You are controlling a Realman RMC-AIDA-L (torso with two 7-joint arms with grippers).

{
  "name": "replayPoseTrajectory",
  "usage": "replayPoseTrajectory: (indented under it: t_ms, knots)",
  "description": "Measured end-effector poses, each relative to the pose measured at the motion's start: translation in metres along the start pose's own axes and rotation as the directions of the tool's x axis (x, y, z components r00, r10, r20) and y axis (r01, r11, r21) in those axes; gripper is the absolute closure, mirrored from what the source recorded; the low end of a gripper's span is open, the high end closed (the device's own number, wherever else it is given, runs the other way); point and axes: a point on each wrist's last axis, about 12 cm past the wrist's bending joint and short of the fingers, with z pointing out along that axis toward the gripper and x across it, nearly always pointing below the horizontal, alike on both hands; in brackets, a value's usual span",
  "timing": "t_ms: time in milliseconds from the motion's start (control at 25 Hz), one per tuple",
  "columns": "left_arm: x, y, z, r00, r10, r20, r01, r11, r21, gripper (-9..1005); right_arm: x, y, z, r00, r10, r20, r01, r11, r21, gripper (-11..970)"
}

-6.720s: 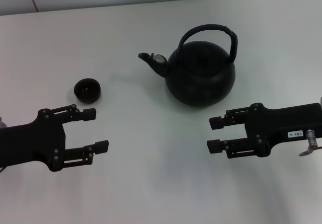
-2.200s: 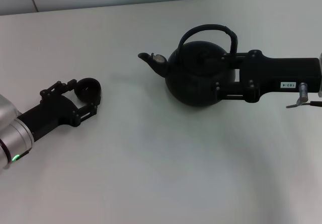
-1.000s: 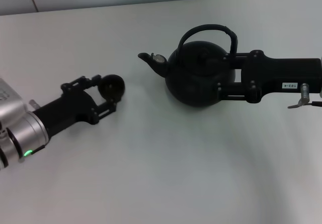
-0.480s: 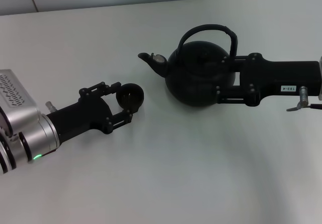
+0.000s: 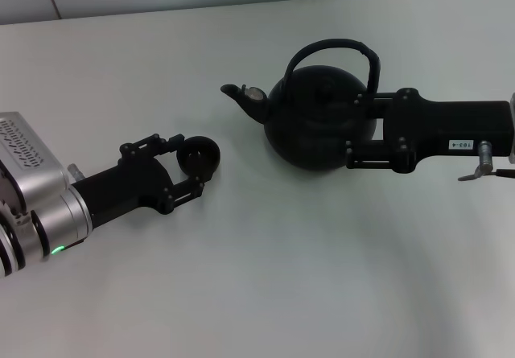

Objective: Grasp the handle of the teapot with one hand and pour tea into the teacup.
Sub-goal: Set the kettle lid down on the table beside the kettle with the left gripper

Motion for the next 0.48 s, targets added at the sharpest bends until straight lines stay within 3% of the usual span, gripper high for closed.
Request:
replayPoseTrajectory:
  t_ms: [480]
  knots:
    - [0.0011,0.0002,-0.0004,1.000,0.000,-0.006,0.000,1.000,-0.003,334,-0.0011,-0.0006,0.0013,1.000,0.000,0.002,0.000,1.000,-0.003,326]
